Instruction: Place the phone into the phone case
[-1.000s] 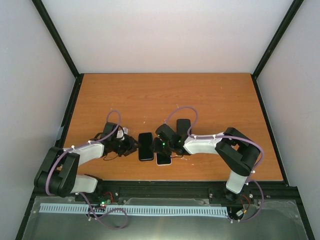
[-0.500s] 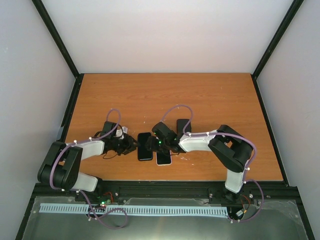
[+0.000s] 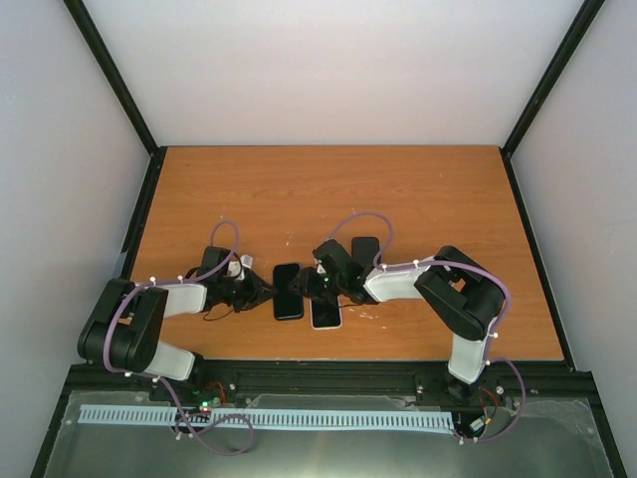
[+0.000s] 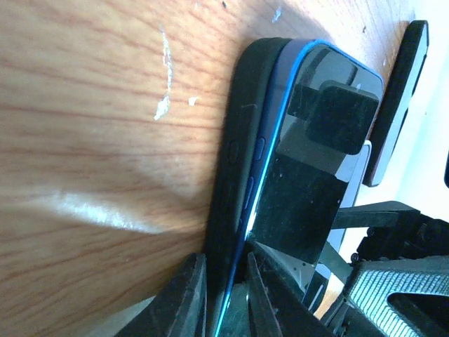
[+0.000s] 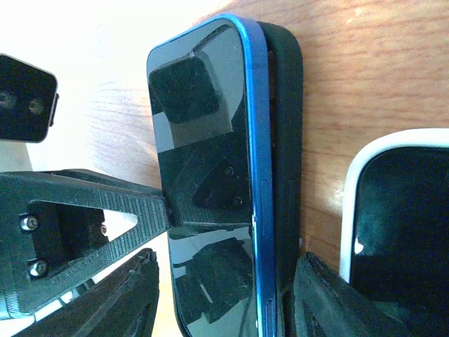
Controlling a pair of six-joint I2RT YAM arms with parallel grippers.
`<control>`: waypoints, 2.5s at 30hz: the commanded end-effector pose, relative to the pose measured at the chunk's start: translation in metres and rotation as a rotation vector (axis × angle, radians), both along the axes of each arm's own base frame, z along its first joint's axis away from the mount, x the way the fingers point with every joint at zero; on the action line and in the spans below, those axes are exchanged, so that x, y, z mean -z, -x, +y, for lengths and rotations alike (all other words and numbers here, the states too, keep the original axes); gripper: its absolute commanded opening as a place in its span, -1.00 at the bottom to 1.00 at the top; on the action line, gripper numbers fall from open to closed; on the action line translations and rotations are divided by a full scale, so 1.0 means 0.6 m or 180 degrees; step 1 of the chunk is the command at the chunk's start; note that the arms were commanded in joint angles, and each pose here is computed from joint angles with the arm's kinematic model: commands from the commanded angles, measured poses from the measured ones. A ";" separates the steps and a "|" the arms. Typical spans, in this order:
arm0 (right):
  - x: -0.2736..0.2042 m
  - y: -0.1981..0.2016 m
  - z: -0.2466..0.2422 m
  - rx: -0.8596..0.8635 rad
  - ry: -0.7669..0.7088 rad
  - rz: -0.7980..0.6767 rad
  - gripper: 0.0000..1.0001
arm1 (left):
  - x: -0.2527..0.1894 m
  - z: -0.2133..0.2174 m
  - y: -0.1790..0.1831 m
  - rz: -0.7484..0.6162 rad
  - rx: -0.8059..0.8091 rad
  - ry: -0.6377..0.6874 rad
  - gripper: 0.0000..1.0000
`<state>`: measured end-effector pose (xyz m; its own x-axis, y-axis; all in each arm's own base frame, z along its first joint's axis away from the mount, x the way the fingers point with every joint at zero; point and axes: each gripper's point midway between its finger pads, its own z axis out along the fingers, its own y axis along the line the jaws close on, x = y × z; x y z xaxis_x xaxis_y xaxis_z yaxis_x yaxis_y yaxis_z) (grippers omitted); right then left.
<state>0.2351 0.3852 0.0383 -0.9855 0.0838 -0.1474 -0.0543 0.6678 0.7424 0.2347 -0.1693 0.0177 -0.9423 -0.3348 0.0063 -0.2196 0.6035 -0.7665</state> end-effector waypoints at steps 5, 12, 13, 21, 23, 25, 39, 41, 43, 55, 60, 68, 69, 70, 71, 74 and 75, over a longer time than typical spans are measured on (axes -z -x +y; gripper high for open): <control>-0.129 0.006 0.061 -0.0187 -0.1080 -0.0141 0.04 | -0.019 -0.020 0.016 0.0021 0.0113 0.0287 -0.52; -0.164 0.015 0.068 -0.0250 -0.1385 -0.0158 0.04 | -0.028 -0.017 0.022 -0.0055 0.0111 0.0272 -0.35; -0.167 0.015 0.068 -0.0253 -0.1414 -0.0160 0.04 | -0.028 -0.016 0.023 -0.0058 0.0114 0.0262 -0.34; -0.164 0.030 0.077 -0.0373 -0.1517 -0.0084 0.04 | -0.028 -0.011 0.026 -0.0101 0.0120 0.0196 -0.20; -0.148 0.033 0.078 -0.0412 -0.1418 -0.0072 0.04 | -0.025 -0.009 0.027 -0.0094 0.0113 0.0156 -0.22; -0.128 0.036 0.077 -0.0462 -0.1267 -0.0061 0.04 | -0.021 -0.007 0.028 -0.0088 0.0109 0.0122 -0.23; -0.076 0.027 0.074 -0.0614 -0.0774 -0.0182 -0.39 | -0.020 -0.006 0.026 -0.0056 0.0103 0.0098 -0.24; -0.072 0.023 0.067 -0.0595 -0.0662 -0.0272 -0.54 | -0.024 -0.007 0.025 -0.0069 0.0108 0.0116 -0.23; -0.071 0.020 0.062 -0.0584 -0.0587 -0.0341 -0.67 | -0.030 -0.008 0.023 -0.0099 0.0101 0.0131 -0.22; -0.128 0.004 0.027 -0.0443 -0.0515 -0.0838 -0.94 | -0.136 -0.017 -0.016 -0.0688 0.0102 0.0282 0.12; -0.198 0.004 0.003 -0.0317 -0.0779 -0.1171 -0.94 | -0.230 -0.023 -0.023 -0.1195 0.0144 0.0488 0.40; -0.325 0.034 -0.042 -0.0267 -0.1341 -0.1828 -0.94 | -0.362 -0.036 0.005 -0.1901 0.0428 0.0860 0.64; -0.338 0.039 -0.047 -0.0276 -0.1404 -0.1899 -0.94 | -0.372 -0.039 0.010 -0.1952 0.0488 0.0902 0.64; -0.351 0.044 -0.051 -0.0288 -0.1475 -0.1964 -0.94 | -0.381 -0.041 0.014 -0.2005 0.0549 0.0942 0.64; -0.366 0.050 -0.054 -0.0304 -0.1561 -0.2037 -0.94 | -0.388 -0.043 0.018 -0.2049 0.0600 0.0976 0.63; -0.397 0.065 -0.063 -0.0351 -0.1762 -0.2157 -0.94 | -0.409 -0.049 0.032 -0.2207 0.0756 0.1111 0.58; -0.404 0.069 -0.065 -0.0359 -0.1816 -0.2174 -0.94 | -0.415 -0.051 0.037 -0.2253 0.0806 0.1169 0.53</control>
